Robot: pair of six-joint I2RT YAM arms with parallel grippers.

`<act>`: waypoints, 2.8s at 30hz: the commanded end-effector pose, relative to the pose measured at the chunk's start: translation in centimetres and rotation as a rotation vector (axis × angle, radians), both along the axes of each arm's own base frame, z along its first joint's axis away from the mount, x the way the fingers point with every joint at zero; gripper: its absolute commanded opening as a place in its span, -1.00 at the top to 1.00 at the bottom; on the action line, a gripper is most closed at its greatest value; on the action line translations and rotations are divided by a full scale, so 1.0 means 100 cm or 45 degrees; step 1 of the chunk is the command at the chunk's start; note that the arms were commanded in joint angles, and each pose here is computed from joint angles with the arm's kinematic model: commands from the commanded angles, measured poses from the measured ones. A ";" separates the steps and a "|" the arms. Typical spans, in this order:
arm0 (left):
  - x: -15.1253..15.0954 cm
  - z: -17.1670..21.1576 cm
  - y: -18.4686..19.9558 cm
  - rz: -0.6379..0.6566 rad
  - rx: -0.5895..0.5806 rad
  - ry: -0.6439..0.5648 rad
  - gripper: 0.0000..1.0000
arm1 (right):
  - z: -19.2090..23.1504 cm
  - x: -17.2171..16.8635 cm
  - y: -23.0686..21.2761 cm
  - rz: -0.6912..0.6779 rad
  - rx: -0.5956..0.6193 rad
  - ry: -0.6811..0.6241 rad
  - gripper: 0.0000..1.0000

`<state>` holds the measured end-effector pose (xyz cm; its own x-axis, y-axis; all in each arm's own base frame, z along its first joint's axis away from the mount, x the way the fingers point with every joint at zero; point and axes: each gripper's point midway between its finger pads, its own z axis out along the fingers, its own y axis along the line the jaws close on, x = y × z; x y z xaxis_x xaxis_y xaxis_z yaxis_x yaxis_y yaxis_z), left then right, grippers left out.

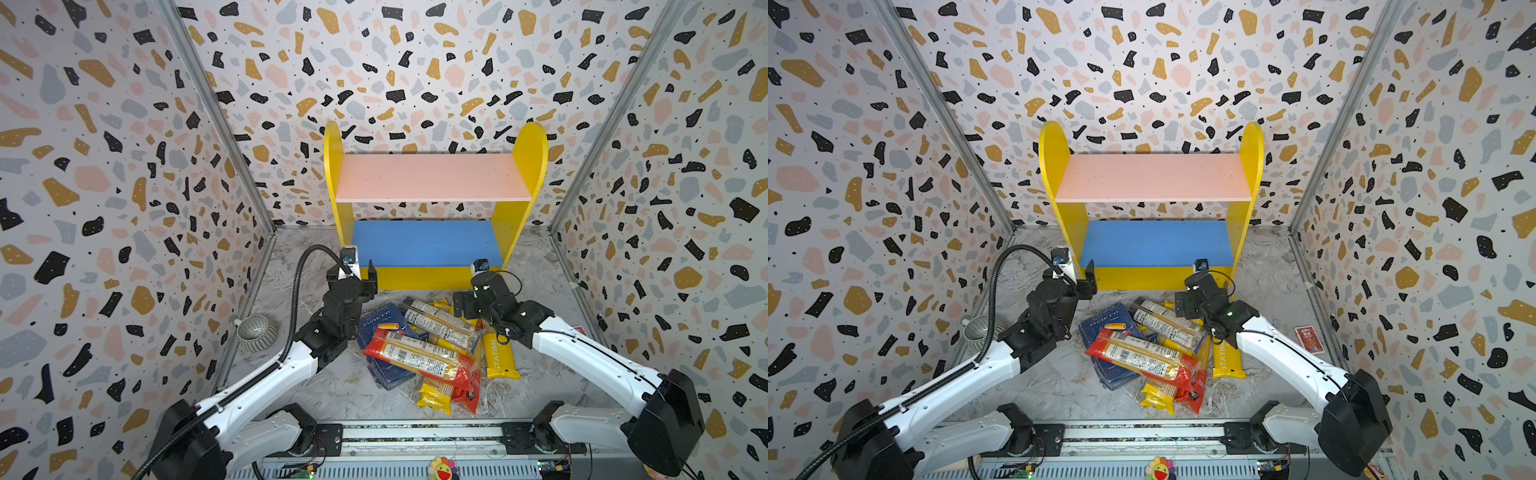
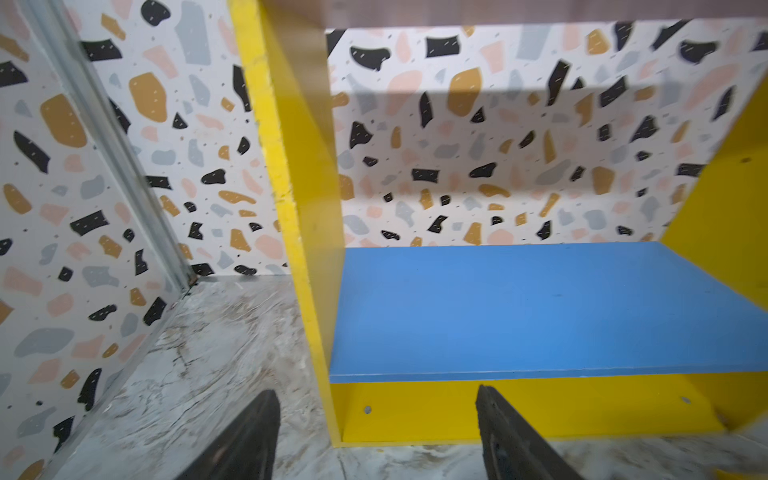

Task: Place and organize the pasta boxes and bags onto the shelf
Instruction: 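Grasp the red-ended spaghetti bag with the right gripper while the left arm advances, then lift the red-ended spaghetti bag with the right gripper toward the blue shelf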

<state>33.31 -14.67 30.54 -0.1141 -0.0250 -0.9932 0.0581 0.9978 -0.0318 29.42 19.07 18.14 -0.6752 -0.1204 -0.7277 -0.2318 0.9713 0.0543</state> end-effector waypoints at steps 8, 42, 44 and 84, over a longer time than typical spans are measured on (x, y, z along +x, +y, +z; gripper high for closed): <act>-0.063 -0.007 -0.011 -0.143 -0.067 0.216 -0.38 | 0.008 -0.097 0.028 0.383 0.045 0.189 -0.98; -0.112 0.010 0.025 -0.235 -0.097 0.197 -0.43 | -0.091 -0.139 0.074 0.759 -0.629 0.363 -0.87; -0.112 0.006 0.025 -0.231 -0.079 0.209 -0.43 | -0.093 -0.137 0.073 0.753 -0.640 0.364 -0.65; -0.108 0.020 0.022 -0.224 -0.052 0.197 -0.64 | 0.070 -0.048 0.103 0.586 0.456 0.224 0.48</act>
